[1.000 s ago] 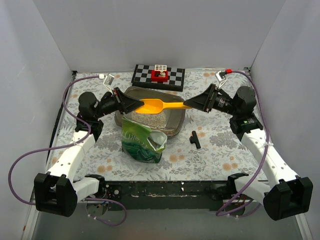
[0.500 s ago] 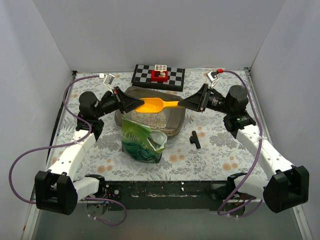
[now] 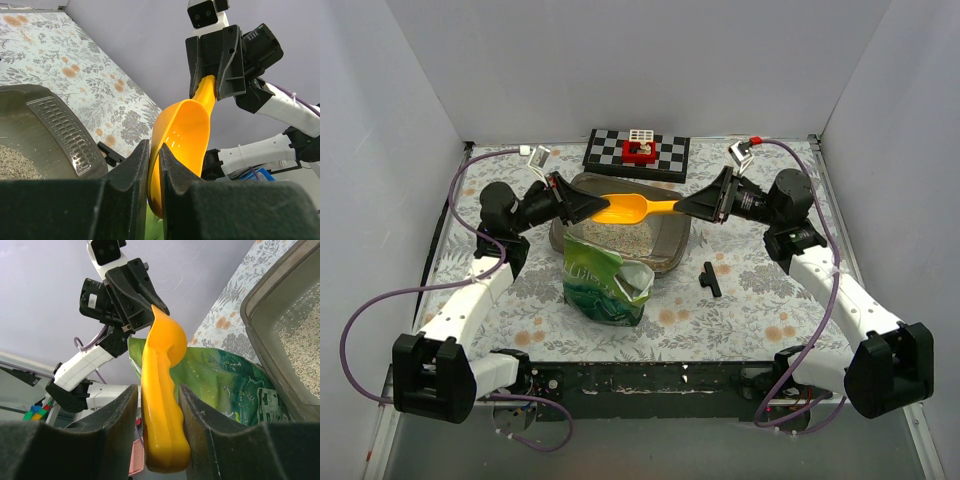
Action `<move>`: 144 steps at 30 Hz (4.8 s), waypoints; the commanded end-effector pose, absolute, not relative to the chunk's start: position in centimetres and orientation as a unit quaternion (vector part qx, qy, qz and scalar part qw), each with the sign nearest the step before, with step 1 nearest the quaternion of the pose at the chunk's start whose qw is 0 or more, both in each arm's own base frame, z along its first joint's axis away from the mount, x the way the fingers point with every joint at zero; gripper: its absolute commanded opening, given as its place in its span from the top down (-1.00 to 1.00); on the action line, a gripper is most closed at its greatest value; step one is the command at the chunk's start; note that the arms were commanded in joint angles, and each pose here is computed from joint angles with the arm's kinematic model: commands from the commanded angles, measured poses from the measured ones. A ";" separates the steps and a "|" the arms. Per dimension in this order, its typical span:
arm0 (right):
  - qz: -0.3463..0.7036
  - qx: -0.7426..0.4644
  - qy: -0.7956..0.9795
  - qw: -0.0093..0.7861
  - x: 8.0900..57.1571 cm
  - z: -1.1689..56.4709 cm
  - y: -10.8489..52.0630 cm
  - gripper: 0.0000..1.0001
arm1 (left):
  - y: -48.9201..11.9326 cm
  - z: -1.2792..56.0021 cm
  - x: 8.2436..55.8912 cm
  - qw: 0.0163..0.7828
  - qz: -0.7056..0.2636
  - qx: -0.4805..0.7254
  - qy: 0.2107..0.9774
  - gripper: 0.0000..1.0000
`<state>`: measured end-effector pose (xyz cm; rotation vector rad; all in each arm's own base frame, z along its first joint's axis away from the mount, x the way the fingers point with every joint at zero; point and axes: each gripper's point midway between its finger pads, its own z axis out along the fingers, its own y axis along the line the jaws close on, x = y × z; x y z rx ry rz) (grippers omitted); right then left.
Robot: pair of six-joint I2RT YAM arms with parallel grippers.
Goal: Fill the litter box with clean litter
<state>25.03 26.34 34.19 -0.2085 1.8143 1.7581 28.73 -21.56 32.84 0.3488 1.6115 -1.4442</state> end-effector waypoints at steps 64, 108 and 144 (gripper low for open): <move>0.508 -0.239 0.741 0.370 14.5 39.3 21.0 0.97 | -17.9 29.9 20.1 0.565 -0.318 0.351 0.675 -0.59; 0.468 -0.192 0.823 0.258 15.1 30.7 24.3 0.97 | -19.1 30.3 18.2 0.535 -0.392 0.258 0.702 1.00; 0.138 -0.212 0.961 0.112 16.9 22.0 31.2 0.97 | -18.9 25.6 20.2 0.543 -0.359 0.214 0.728 1.00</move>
